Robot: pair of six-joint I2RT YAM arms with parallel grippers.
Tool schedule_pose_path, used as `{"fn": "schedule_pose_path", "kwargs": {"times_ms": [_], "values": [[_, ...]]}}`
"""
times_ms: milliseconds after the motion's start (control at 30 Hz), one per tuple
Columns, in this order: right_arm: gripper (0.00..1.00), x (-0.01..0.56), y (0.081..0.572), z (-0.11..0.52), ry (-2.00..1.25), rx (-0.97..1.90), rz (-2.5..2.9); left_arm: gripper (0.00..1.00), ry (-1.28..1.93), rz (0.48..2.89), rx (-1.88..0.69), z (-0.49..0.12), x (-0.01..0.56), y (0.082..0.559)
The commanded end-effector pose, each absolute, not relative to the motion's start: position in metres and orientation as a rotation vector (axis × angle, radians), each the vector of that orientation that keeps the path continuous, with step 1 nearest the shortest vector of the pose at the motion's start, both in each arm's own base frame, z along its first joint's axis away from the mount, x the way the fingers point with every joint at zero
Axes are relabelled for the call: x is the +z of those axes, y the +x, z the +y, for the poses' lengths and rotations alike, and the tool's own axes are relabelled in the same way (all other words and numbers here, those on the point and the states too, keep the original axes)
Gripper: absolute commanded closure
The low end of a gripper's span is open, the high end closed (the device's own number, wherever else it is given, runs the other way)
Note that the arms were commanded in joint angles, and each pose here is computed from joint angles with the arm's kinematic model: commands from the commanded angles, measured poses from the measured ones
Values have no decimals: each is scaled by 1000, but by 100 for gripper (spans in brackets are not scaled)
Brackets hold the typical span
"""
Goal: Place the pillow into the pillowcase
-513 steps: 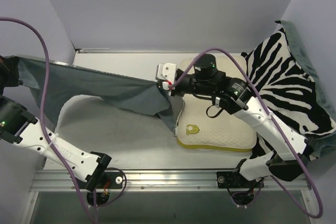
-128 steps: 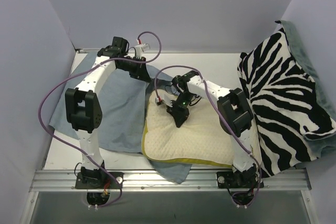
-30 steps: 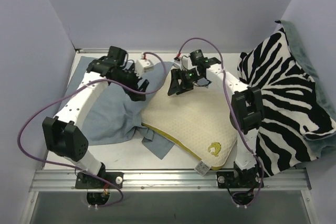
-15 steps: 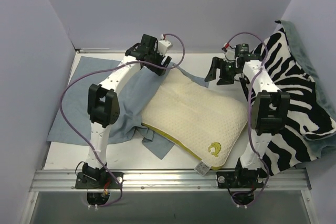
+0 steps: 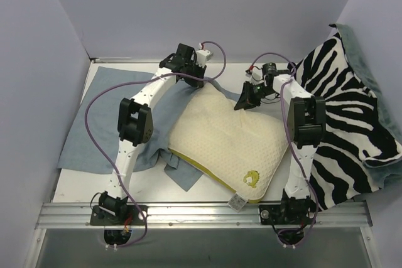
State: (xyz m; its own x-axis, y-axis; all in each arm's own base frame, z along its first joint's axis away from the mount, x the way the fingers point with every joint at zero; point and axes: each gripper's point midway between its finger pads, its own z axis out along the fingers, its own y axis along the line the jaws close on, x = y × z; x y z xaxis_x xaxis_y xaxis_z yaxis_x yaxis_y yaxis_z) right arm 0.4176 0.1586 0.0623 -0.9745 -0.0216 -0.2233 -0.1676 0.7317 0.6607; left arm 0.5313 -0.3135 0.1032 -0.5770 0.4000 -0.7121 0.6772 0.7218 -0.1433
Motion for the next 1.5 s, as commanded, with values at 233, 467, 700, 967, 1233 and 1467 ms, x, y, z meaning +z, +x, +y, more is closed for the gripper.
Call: {"fn": "schedule_pose_path", "kwargs": {"times_ms": [233, 467, 700, 967, 1233, 1467], "values": [[100, 142, 422, 229, -241, 1377, 2534, 99, 906, 1944, -1130, -401, 230, 452], [94, 191, 422, 240, -295, 1493, 2360, 93, 864, 2083, -1198, -357, 191, 430], [26, 136, 465, 125, -23, 956, 2511, 25, 1221, 1874, -927, -299, 223, 435], [25, 102, 528, 120, -147, 656, 2517, 19, 1687, 1646, -816, -353, 183, 375], [21, 67, 543, 165, -248, 677, 2535, 3, 1832, 1642, -630, -395, 111, 401], [16, 54, 537, 177, -340, 593, 2554, 21, 2211, 1573, -766, -352, 49, 340]]}}
